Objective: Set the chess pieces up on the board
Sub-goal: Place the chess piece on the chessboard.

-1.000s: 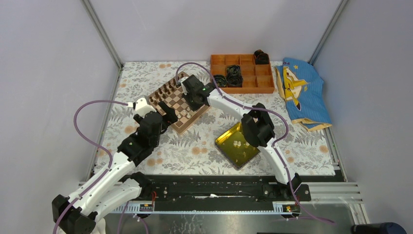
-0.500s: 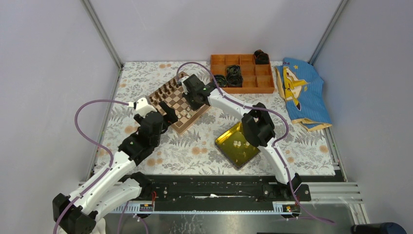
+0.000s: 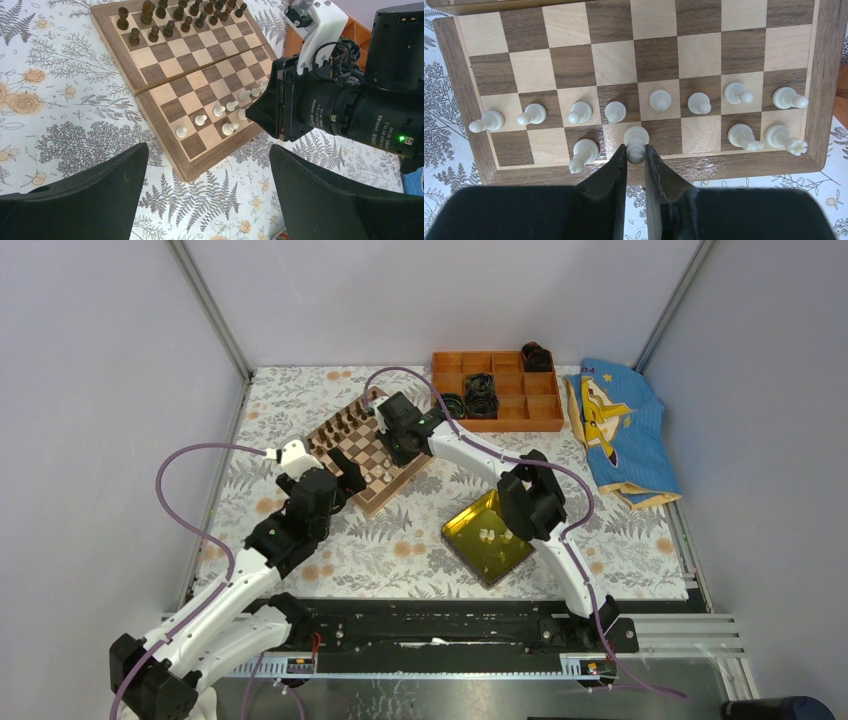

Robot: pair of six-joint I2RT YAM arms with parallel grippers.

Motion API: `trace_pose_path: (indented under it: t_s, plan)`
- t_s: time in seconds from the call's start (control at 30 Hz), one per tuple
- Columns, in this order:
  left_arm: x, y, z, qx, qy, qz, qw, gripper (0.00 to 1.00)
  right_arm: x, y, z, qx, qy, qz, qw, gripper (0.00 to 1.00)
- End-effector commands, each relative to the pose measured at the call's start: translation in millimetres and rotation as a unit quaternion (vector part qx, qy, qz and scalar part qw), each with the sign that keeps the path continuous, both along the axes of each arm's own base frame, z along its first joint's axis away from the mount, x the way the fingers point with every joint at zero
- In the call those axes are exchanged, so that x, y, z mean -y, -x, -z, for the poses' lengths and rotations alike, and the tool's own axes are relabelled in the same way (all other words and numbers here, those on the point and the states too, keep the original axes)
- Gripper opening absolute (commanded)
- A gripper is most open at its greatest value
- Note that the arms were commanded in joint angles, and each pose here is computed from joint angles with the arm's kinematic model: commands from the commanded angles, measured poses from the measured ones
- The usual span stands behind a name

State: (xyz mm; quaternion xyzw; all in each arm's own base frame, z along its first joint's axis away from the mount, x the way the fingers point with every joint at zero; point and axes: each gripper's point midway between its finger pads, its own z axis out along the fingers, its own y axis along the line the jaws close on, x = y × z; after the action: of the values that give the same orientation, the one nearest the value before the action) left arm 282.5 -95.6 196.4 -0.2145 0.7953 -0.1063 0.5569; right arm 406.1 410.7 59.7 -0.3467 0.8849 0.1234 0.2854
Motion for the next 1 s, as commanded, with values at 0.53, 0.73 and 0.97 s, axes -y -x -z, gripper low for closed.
trace_pose_path:
  t_s: [0.53,0.73,0.97]
  plan:
    - [-0.5,-3.1,-13.0,0.019,0.004,-0.008,1.000,0.99,0.2,21.7,-25.7,-0.012,-0.015,-0.030,0.999,0.05]
    - [-1.0,-2.7,-13.6,0.020,0.005,-0.009,1.000,0.99,-2.7,24.1,-24.1,-0.013,-0.014,-0.033,0.999,0.07]
    - [-0.8,-2.6,-13.0,0.020,0.006,-0.008,1.000,0.99,-5.1,27.6,-23.0,-0.015,-0.014,-0.038,0.999,0.20]
